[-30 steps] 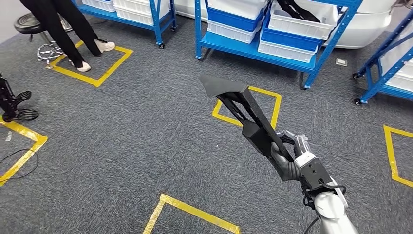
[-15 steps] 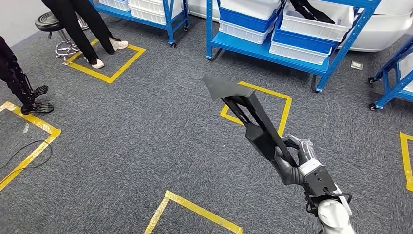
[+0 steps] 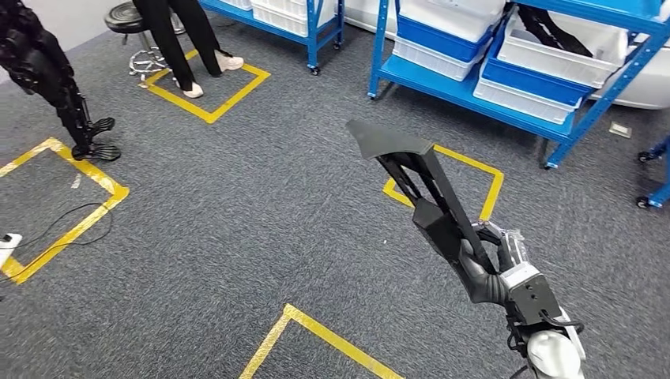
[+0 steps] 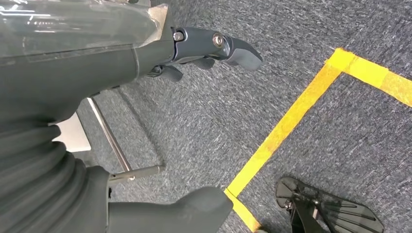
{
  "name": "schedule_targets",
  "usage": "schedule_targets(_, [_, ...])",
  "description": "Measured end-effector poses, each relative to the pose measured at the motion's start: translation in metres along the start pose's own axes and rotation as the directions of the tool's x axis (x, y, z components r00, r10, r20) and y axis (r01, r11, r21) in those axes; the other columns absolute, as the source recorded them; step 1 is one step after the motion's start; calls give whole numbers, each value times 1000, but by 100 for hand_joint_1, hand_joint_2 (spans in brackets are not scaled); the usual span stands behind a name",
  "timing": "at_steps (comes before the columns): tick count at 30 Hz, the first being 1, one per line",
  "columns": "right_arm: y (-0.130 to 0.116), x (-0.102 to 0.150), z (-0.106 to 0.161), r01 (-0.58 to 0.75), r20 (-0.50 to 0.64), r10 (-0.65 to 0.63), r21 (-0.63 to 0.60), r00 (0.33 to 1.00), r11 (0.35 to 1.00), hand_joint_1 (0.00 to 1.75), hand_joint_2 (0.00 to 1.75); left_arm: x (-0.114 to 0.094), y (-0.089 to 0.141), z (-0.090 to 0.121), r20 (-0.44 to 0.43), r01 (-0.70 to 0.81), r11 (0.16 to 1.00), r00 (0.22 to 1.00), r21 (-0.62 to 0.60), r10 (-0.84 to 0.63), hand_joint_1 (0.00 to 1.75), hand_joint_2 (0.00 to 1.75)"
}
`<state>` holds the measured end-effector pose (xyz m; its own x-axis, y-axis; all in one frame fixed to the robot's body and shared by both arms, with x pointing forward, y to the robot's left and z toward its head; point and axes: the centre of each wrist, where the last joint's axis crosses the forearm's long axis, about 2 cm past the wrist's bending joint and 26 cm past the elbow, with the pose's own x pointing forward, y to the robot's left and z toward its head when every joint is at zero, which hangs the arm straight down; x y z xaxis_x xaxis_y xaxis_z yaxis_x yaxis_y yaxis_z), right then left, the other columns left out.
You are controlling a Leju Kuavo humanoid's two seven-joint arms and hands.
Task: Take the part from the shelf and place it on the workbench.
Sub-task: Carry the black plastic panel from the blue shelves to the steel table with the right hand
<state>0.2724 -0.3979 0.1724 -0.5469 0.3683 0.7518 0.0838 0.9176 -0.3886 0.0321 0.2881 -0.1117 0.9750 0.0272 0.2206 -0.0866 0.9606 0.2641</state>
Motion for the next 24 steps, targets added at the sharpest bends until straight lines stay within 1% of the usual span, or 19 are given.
schedule_targets(8, [-5, 8, 6, -15, 15, 15, -17, 1000, 1000, 175, 175, 0, 4, -1, -3, 22, 1000, 1000, 2, -22, 0, 175])
schedule_targets(16, [-6, 8, 19, -14, -2, 14, -24, 1000, 1000, 175, 175, 1, 5, -2, -18, 35, 999, 999, -1, -35, 0, 175])
schedule_targets(20, [-5, 9, 17, -9, 7, 9, -20, 1000, 1000, 175, 175, 1, 5, -2, -34, 23, 1000, 999, 3, -23, 0, 175])
schedule_targets(24, [-5, 7, 6, -4, 25, 5, -18, 1000, 1000, 175, 175, 2, 1, 0, -54, -2, 1000, 999, 14, 3, 0, 175])
